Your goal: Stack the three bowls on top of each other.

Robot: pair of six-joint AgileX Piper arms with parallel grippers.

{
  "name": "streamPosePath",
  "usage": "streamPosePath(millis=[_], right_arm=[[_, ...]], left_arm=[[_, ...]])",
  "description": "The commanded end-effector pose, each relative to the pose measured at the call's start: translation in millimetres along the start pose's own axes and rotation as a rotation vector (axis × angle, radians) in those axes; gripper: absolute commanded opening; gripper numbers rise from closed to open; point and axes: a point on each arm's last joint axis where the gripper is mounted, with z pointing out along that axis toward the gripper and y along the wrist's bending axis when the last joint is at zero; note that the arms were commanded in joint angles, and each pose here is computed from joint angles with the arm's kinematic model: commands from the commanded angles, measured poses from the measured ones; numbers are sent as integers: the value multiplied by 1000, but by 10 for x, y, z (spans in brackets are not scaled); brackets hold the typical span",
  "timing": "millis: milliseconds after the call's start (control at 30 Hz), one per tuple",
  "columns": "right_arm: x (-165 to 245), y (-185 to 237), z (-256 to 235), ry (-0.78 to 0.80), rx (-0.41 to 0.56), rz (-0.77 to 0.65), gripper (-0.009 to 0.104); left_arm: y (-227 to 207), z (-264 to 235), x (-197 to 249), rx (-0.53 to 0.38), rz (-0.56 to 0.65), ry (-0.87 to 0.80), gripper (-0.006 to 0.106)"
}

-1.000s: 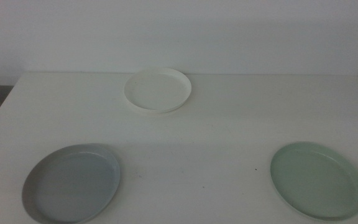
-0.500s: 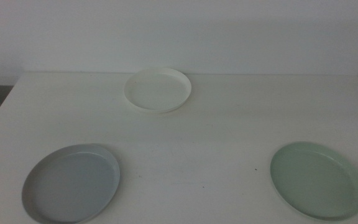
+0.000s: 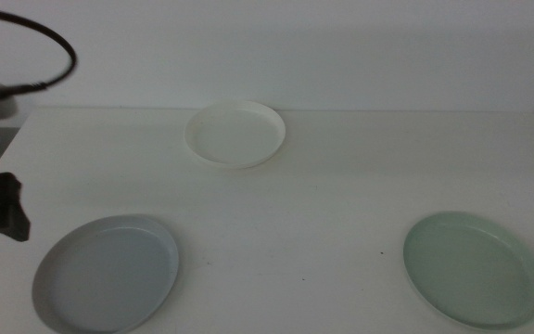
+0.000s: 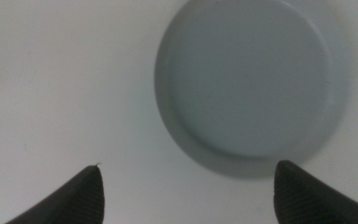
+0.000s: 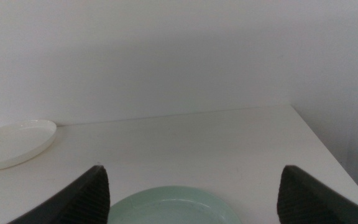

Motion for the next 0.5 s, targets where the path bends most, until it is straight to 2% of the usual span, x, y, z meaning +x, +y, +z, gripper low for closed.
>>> streamPosePath(millis=[0,200,467], right_arm=[[2,-3,-1,-11,4,-9,93],[2,-3,-1,-11,4,-9,93],[2,-3,-1,-11,4,-9,93]], left_arm=[[31,141,-133,-8,43,-8,94],[103,599,-400,-24,66,0,94],[175,1184,-523,-19,115,110,94]])
